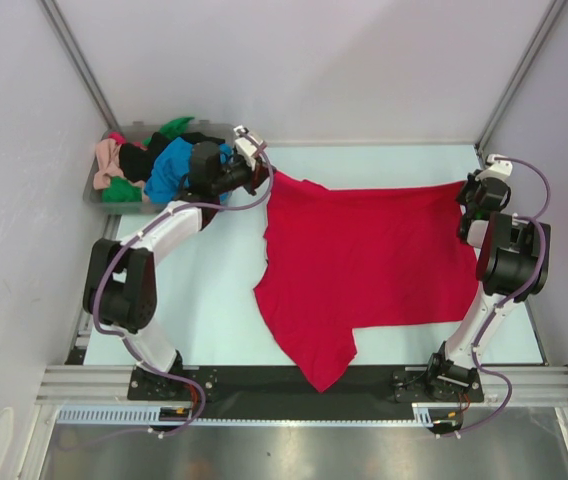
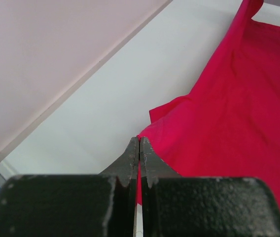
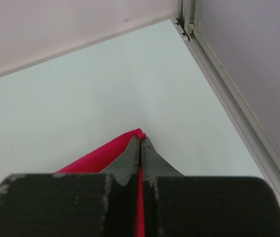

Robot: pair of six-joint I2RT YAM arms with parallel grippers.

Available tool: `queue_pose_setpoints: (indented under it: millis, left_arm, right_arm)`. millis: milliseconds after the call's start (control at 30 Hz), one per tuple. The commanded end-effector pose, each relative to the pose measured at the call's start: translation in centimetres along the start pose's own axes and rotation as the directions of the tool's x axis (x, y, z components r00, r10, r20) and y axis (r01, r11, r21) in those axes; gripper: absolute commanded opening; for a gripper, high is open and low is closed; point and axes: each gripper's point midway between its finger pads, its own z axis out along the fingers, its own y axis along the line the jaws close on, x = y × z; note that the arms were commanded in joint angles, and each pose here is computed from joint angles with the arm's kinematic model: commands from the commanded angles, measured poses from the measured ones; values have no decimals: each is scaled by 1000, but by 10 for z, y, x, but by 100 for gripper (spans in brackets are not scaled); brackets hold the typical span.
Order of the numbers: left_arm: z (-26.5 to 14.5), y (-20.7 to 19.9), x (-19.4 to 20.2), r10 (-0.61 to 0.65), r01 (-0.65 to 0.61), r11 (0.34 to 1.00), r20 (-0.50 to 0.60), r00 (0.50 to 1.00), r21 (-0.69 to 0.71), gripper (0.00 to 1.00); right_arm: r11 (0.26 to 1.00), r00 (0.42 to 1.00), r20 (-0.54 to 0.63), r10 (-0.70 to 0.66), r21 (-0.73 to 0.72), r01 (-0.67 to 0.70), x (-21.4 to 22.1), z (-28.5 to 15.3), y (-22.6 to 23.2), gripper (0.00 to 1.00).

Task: Fold and stack the t-shirts
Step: Fold the tshirt

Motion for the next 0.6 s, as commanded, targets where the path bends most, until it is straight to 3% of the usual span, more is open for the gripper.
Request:
queue_pose_setpoints:
  millis: [0, 567]
  left_arm:
    - [-6, 1, -33, 45, -43, 999, 80, 996, -24, 0]
    - [-8, 7, -52, 61, -54, 996, 101, 993, -67, 0]
  right_arm:
    - [1000, 995, 101, 5, 19, -7, -35, 0, -4, 0]
    - [1000, 994, 105, 5, 15, -7, -35, -3, -3, 0]
